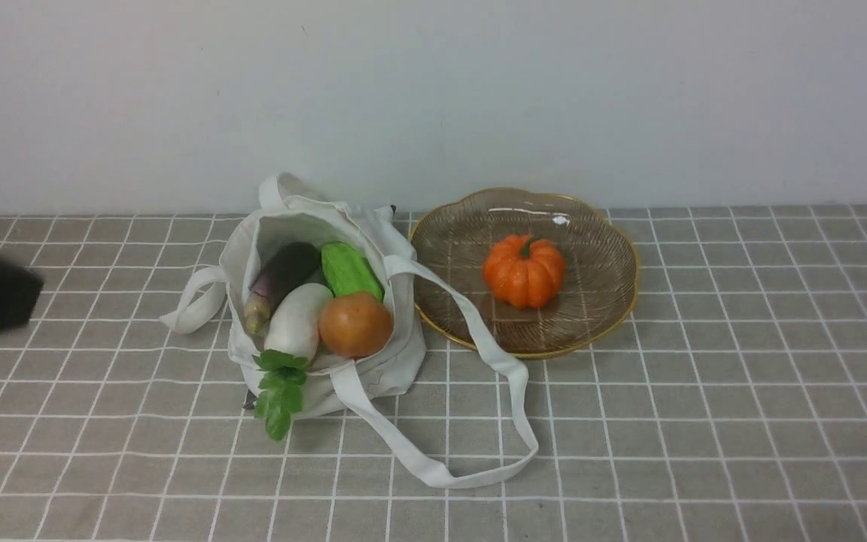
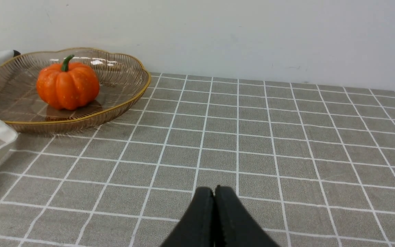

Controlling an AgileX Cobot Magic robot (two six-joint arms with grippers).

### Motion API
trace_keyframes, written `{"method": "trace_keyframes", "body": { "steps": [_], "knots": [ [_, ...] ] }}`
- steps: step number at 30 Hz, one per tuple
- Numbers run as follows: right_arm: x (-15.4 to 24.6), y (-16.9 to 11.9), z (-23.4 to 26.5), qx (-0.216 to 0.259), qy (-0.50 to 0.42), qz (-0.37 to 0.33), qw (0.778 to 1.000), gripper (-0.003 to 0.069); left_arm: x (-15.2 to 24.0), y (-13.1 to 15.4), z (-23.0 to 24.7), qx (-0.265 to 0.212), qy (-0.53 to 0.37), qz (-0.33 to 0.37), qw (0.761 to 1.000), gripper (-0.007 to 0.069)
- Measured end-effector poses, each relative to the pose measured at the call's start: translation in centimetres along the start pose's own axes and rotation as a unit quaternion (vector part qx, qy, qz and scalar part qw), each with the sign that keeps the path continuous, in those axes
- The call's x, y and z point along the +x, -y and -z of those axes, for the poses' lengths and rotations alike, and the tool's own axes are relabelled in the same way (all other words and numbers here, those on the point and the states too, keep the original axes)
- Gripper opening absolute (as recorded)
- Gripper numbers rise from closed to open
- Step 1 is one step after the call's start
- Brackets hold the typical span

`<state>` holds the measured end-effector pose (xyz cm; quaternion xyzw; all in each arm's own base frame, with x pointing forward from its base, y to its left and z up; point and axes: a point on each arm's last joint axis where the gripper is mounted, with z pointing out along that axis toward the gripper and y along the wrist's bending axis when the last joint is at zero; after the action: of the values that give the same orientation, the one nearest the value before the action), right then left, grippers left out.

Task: Take vegetables from bag on grey coffee tablecloth place on plate.

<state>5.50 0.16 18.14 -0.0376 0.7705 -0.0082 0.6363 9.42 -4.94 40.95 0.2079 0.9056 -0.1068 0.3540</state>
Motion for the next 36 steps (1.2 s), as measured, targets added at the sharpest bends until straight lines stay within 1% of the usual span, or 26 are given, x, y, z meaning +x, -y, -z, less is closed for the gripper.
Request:
{"method": "trace_keyframes", "body": {
  "steps": [1,2,3,4,6,7,8,10,14,22,28,32,36],
  "knots": [
    [0.0,0.0,0.0,0.000,0.000,0.000,1.000,-0.0015,0.6,0.0,-0.5,0.002,-0.009,0.005,1.000,-0.0005],
    [0.0,0.0,0.0,0.000,0.000,0.000,1.000,-0.0015,3.0,0.1,-1.1,0.009,-0.007,0.017,1.000,-0.0005],
    [0.0,0.0,0.0,0.000,0.000,0.000,1.000,-0.0015,4.9,0.1,-1.7,0.014,0.009,0.025,1.000,-0.0005],
    [0.0,0.0,0.0,0.000,0.000,0.000,1.000,-0.0015,5.2,0.1,-1.5,0.015,0.024,0.026,0.999,-0.0005],
    [0.0,0.0,0.0,0.000,0.000,0.000,1.000,-0.0015,8.3,0.0,-3.4,0.018,0.073,0.035,0.997,-0.0005],
    [0.0,0.0,0.0,0.000,0.000,0.000,1.000,-0.0015,9.0,0.0,-3.7,0.018,0.108,0.036,0.993,-0.0005],
    [0.0,0.0,0.0,0.000,0.000,0.000,1.000,-0.0015,9.2,-0.1,-4.0,0.018,0.102,0.037,0.994,-0.0005],
    [0.0,0.0,0.0,0.000,0.000,0.000,1.000,-0.0015,10.9,-0.3,-5.5,0.017,0.191,0.042,0.980,-0.0005],
    [0.0,0.0,0.0,0.000,0.000,0.000,1.000,-0.0015,12.5,-0.5,-7.6,0.016,0.248,0.050,0.967,-0.0005],
    [0.0,0.0,0.0,0.000,0.000,0.000,1.000,-0.0015,15.4,-0.8,-11.0,0.011,0.205,0.056,0.977,-0.0005],
    [0.0,0.0,0.0,0.000,0.000,0.000,1.000,-0.0015,16.7,-0.9,-12.2,0.009,0.178,0.057,0.982,-0.0005],
    [0.0,0.0,0.0,0.000,0.000,0.000,1.000,-0.0015,16.6,-0.9,-12.2,0.009,0.182,0.057,0.982,-0.0005],
    [0.0,0.0,0.0,0.000,0.000,0.000,1.000,-0.0015,16.5,-1.1,-12.1,-0.003,0.199,0.043,0.979,-0.0005]
  ]
}}
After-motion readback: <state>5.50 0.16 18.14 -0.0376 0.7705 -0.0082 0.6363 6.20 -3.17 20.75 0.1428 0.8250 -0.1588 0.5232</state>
